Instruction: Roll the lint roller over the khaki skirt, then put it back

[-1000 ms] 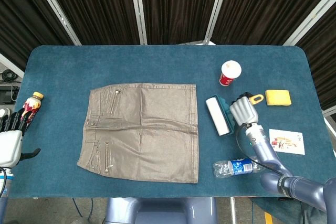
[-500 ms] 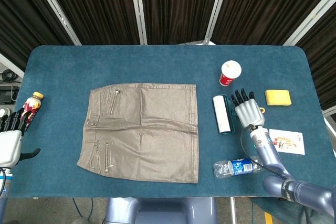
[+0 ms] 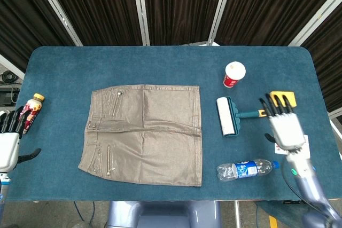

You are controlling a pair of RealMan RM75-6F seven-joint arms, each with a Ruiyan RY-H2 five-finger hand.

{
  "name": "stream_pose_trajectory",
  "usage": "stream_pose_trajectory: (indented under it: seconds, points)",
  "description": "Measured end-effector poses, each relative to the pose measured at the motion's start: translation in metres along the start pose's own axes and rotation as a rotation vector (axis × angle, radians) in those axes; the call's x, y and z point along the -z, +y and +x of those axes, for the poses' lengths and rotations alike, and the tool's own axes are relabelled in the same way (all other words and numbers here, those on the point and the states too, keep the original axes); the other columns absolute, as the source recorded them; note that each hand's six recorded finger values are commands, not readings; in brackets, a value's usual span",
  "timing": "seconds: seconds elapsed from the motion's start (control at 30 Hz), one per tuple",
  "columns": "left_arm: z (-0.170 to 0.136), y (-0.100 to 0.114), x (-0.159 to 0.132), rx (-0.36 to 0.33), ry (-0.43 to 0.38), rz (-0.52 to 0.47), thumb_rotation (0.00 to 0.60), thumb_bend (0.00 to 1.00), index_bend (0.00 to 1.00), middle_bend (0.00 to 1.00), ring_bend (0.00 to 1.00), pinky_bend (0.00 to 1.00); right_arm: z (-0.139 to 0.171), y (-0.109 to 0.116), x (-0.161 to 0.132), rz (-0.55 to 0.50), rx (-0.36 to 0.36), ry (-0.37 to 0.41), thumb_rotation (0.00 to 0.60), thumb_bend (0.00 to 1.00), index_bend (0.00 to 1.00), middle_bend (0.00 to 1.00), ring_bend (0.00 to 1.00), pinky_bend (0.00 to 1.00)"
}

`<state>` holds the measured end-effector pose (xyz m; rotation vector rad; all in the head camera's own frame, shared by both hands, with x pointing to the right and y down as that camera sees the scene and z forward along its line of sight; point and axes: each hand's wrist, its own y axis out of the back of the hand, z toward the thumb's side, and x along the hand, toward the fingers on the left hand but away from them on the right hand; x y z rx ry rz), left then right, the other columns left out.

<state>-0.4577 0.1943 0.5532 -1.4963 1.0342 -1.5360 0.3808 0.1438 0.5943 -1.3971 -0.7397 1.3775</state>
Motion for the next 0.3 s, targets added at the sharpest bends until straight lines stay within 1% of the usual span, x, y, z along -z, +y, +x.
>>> stream_pose_trajectory:
  seconds: [0.03, 0.13, 0.3]
  points:
    - [-0.002, 0.0, 0.0, 0.001, -0.007, -0.005, 0.6, 0.0, 0.0, 0.0, 0.0, 0.0, 0.013, 0.003, 0.006, -0.031, 0.01, -0.009, 0.6, 0.0, 0.0, 0.0, 0.0, 0.0]
    - [-0.006, 0.003, -0.001, 0.005, -0.021, -0.018, 0.6, 0.0, 0.0, 0.0, 0.0, 0.0, 0.041, 0.009, 0.019, -0.084, 0.032, -0.034, 0.6, 0.0, 0.0, 0.0, 0.0, 0.0]
    - [-0.012, 0.007, -0.001, 0.009, -0.023, -0.032, 0.6, 0.0, 0.0, 0.0, 0.0, 0.0, 0.071, 0.013, 0.031, -0.111, 0.058, -0.071, 0.6, 0.0, 0.0, 0.0, 0.0, 0.0]
